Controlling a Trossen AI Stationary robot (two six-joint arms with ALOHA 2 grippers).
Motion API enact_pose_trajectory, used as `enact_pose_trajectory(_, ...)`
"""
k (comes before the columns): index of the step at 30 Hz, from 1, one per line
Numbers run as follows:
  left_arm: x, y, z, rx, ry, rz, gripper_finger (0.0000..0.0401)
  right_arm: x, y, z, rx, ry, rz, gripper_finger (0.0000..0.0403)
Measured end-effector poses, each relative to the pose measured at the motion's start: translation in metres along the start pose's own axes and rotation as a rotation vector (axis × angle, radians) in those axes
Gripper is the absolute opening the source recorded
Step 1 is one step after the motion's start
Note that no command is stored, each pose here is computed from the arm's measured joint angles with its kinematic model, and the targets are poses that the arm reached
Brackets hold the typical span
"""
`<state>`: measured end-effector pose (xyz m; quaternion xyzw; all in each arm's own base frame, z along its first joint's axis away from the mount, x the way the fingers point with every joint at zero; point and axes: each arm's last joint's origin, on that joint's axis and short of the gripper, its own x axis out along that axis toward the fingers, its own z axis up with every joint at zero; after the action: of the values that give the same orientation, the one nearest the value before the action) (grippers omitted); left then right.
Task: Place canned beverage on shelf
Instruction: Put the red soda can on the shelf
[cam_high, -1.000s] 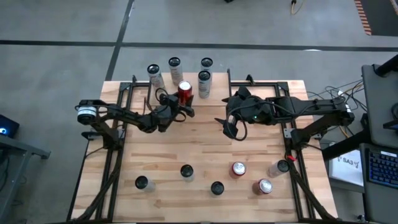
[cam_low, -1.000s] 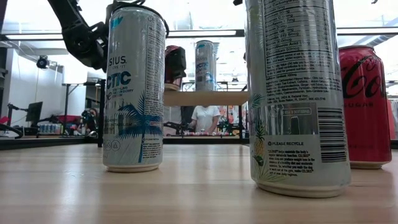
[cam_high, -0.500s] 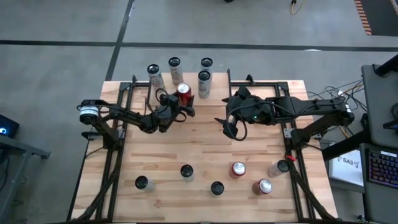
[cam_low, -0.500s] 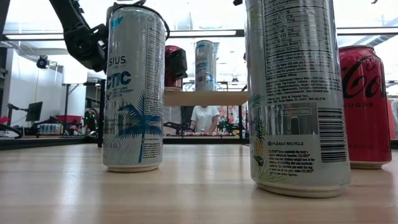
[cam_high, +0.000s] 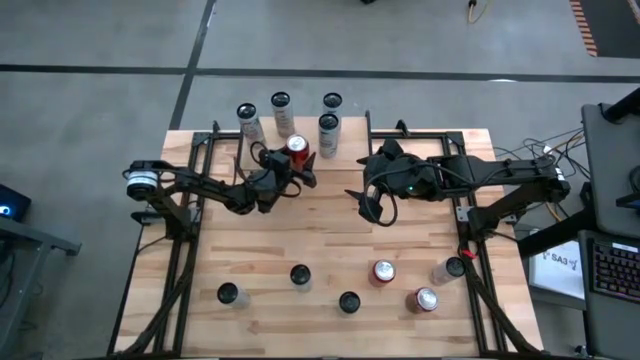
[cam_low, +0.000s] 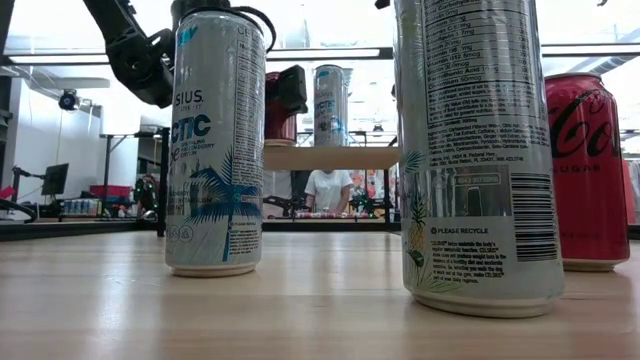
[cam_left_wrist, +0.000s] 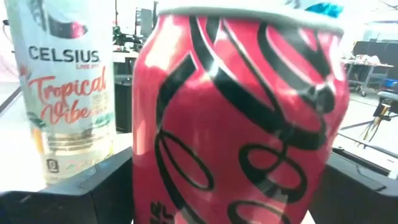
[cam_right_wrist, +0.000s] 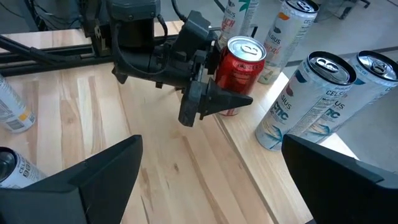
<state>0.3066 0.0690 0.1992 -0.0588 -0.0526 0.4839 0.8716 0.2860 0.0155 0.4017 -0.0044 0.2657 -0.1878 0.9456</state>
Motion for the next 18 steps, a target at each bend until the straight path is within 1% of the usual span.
enact_pose_trajectory(12,0.007,-0.005,0.011,0.089,-0.029,0.033,0.0354,0.0,0.0,0.0,0.0,0.0,0.0,0.0375)
enact_pose_trajectory(18,0.01,-0.004,0.014,0.113,-0.036,0.057,0.0354,0.0,0.0,0.0,0.001,0.0,0.001,0.0375)
